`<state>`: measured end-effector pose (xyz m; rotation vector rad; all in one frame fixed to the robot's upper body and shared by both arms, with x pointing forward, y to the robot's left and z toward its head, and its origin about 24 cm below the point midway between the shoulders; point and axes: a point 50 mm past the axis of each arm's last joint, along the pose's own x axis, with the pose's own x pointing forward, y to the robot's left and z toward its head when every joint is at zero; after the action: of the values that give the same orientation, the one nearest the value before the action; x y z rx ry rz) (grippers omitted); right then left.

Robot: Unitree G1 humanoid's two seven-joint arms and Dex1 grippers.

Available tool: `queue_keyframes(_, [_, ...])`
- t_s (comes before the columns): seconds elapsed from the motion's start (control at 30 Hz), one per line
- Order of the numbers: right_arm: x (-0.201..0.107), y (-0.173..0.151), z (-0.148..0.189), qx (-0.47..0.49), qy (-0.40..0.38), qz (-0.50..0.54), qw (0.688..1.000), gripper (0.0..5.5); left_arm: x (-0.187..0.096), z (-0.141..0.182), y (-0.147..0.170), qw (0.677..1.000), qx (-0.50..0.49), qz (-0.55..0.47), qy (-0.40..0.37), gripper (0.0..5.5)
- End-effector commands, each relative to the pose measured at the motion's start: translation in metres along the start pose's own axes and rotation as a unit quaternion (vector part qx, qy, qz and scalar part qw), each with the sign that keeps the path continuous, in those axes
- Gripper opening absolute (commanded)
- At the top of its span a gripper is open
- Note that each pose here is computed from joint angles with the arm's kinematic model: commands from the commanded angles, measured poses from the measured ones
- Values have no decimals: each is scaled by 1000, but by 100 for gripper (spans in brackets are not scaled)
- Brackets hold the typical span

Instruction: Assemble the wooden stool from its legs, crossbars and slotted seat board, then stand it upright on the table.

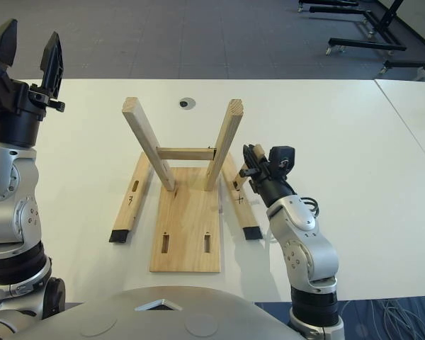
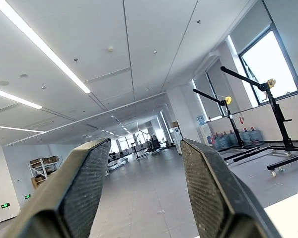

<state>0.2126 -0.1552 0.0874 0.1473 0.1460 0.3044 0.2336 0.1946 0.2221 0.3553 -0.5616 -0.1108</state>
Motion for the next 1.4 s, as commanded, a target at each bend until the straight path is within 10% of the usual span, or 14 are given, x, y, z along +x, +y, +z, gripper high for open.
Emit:
queue_keyframes(0.03, [-1, -1, -19, -36, 64, 3, 997, 40, 0, 1, -1, 1000, 2, 6, 1, 255])
queue_keyframes(0.43, [-14, -65, -28, -74, 105, -56, 990, 40, -7, -1, -1, 999, 8, 30, 8, 255])
queue_keyframes(1.13, [-16, -53, -44, 3, 95, -53, 994, 40, 0, -3, -1, 1000, 5, 16, -7, 255])
queue_keyframes(1.4, [-10, -50, -33, 10, 71, -54, 996, 204, 2, -3, 0, 1000, 4, 21, -9, 255])
